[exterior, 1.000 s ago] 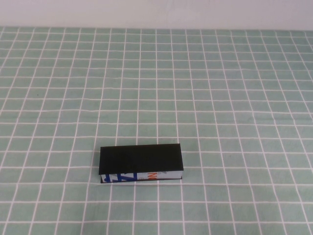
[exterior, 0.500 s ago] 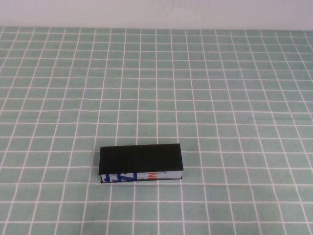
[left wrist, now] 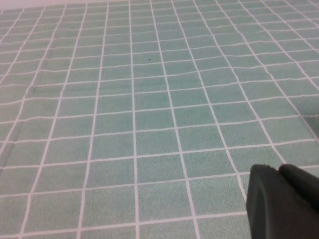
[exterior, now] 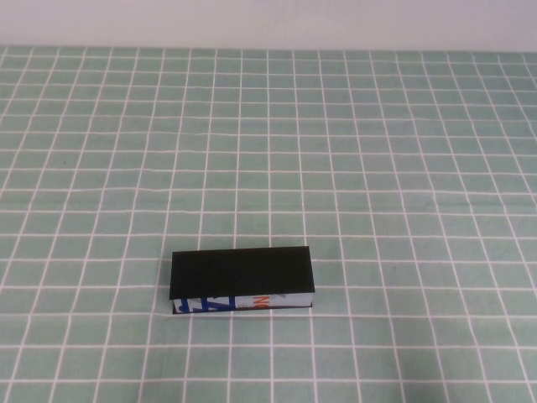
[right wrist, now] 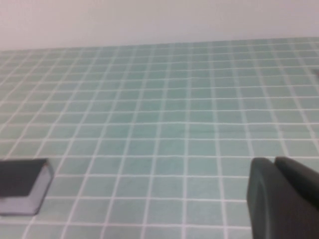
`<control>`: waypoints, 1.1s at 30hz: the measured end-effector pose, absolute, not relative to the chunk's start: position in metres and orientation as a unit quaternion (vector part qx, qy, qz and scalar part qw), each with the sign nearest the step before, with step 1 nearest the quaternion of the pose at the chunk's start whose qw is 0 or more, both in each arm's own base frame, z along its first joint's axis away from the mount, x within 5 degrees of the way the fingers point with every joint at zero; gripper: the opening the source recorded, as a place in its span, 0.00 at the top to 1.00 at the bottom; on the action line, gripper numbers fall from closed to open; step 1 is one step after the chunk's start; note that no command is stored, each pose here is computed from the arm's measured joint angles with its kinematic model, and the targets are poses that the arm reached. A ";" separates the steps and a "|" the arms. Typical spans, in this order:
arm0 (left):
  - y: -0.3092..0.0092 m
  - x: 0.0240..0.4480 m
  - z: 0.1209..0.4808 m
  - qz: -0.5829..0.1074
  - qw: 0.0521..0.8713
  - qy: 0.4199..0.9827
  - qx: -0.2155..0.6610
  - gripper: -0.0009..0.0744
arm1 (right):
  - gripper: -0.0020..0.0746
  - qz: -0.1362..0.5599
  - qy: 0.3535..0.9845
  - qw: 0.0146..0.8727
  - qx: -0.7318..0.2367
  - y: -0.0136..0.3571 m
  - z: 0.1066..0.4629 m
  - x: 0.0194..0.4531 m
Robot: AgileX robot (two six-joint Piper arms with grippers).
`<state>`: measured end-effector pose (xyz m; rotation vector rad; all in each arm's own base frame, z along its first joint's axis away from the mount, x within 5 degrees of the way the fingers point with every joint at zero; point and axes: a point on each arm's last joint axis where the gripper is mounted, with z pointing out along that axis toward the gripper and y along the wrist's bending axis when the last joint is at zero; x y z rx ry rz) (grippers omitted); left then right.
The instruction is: Return glasses to glasses case
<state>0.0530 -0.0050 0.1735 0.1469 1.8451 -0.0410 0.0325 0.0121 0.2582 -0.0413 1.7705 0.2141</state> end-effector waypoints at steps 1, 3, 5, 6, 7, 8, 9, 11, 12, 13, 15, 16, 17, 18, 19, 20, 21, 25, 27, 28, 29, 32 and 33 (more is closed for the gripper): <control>-0.005 0.053 0.173 -0.018 0.601 0.796 0.063 0.99 | 0.99 0.089 0.772 0.629 -0.010 0.012 0.258 0.033; -0.005 0.053 0.173 -0.018 0.601 0.796 0.063 0.99 | 0.99 0.081 0.772 0.630 0.001 0.011 0.258 0.033; -0.005 0.053 0.173 -0.018 0.601 0.797 0.063 0.99 | 0.99 0.076 0.772 0.631 0.008 0.010 0.258 0.033; -0.005 0.053 0.173 -0.018 0.601 0.797 0.063 0.99 | 0.99 0.074 0.772 0.631 0.010 0.010 0.258 0.033; -0.005 0.053 0.173 -0.018 0.601 0.797 0.063 0.99 | 0.99 0.073 0.772 0.631 0.012 0.010 0.258 0.033; -0.005 0.053 0.173 -0.018 0.601 0.797 0.063 0.99 | 0.99 0.072 0.772 0.631 0.013 0.010 0.258 0.033; -0.005 0.053 0.173 -0.018 0.601 0.797 0.063 0.99 | 0.99 0.071 0.773 0.630 0.014 0.010 0.257 0.034; -0.005 0.053 0.173 -0.018 0.601 0.797 0.063 0.99 | 0.99 0.071 0.773 0.630 0.015 0.010 0.253 0.035; -0.005 0.053 0.173 -0.018 0.601 0.797 0.063 0.99 | 0.99 0.070 0.774 0.629 0.016 0.009 0.250 0.037; -0.005 0.053 0.173 -0.018 0.601 0.797 0.063 0.99 | 0.99 0.070 0.775 0.628 0.018 0.009 0.245 0.039; -0.005 0.053 0.173 -0.018 0.601 0.797 0.063 0.99 | 0.99 0.069 0.776 0.626 0.023 0.008 0.233 0.043; -0.005 0.053 0.173 -0.018 0.601 0.797 0.063 0.99 | 0.99 0.069 0.777 0.625 0.027 0.008 0.225 0.046; -0.005 0.053 0.173 -0.018 0.601 0.797 0.063 0.99 | 0.99 0.070 0.778 0.623 0.030 0.007 0.219 0.048; -0.005 0.053 0.173 -0.018 0.601 0.797 0.063 0.99 | 0.99 0.070 0.779 0.622 0.034 0.007 0.211 0.050; -0.005 0.053 0.173 -0.018 0.601 0.797 0.063 0.99 | 0.99 0.070 0.782 0.618 0.037 0.007 0.203 0.051; -0.005 0.053 0.173 -0.018 0.601 0.797 0.063 0.99 | 0.99 0.069 0.786 0.613 0.040 0.006 0.194 0.053; -0.005 0.053 0.173 -0.018 0.601 0.797 0.063 0.99 | 0.99 0.069 0.791 0.607 0.042 0.006 0.187 0.054; -0.005 0.053 0.173 -0.018 0.600 0.797 0.063 0.99 | 0.99 0.069 0.799 0.596 0.043 0.006 0.173 0.053; -0.005 0.053 0.173 -0.018 0.601 0.797 0.063 0.99 | 0.99 0.068 0.798 0.597 0.042 0.006 0.174 0.053; -0.005 0.053 0.173 -0.017 0.601 0.797 0.064 0.99 | 0.99 0.068 0.798 0.597 0.042 0.006 0.174 0.053; -0.005 0.053 0.173 -0.017 0.601 0.797 0.064 0.99 | 0.99 0.068 0.798 0.597 0.042 0.006 0.174 0.053; -0.005 0.053 0.173 -0.017 0.601 0.797 0.064 0.99 | 0.99 0.068 0.797 0.598 0.042 0.006 0.174 0.053; -0.005 0.053 0.173 -0.017 0.601 0.797 0.064 0.99 | 0.99 0.067 0.797 0.599 0.040 0.006 0.174 0.053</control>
